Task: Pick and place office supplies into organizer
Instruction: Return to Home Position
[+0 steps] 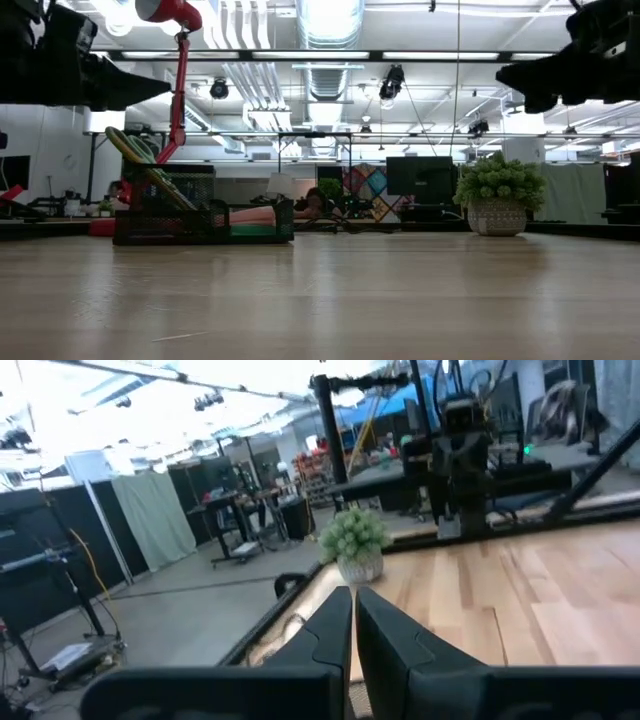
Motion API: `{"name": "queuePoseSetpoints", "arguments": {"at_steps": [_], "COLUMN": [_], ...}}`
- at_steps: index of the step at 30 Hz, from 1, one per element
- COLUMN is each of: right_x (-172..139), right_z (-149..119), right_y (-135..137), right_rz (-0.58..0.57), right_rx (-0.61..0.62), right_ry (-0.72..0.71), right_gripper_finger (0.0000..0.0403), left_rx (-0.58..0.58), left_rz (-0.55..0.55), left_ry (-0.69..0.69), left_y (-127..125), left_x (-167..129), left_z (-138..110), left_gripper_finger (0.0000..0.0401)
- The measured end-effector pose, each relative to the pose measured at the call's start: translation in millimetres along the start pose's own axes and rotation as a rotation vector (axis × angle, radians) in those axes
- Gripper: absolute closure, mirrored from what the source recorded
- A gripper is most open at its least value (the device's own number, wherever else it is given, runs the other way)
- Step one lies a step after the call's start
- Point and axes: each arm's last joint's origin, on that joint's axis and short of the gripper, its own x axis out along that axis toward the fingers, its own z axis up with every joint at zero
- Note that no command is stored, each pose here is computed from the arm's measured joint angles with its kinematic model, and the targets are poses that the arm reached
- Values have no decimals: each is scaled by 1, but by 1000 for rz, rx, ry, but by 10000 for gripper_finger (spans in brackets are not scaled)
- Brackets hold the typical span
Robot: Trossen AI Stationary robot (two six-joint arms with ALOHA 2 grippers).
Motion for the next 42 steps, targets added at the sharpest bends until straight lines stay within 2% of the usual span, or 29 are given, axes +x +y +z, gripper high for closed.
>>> {"name": "queuePoseSetpoints", "arguments": {"at_steps": [7, 11, 15, 24, 42], "right_x": [0, 0, 0, 0, 0], "right_z": [-11, -14, -16, -15, -15], "right_y": [1, 1, 1, 0, 0], "right_rz": [0, -41, -49, -54, -53], "right_rx": [140, 191, 197, 195, 179], "right_ry": [69, 97, 119, 106, 107], "right_gripper_finger": [351, 351, 351, 351, 351], "left_rx": [-67, -105, -144, -150, -141], "left_rz": [-56, -72, -111, -235, -253], "left_ry": [-24, 29, 37, 17, 36], "left_y": [-1, -3, -4, -8, -9], "left_x": [-2, -2, -2, -3, -2], "left_z": [1, -4, -5, -5, -7], "left_gripper_finger": [397, 397, 397, 397, 397]}}
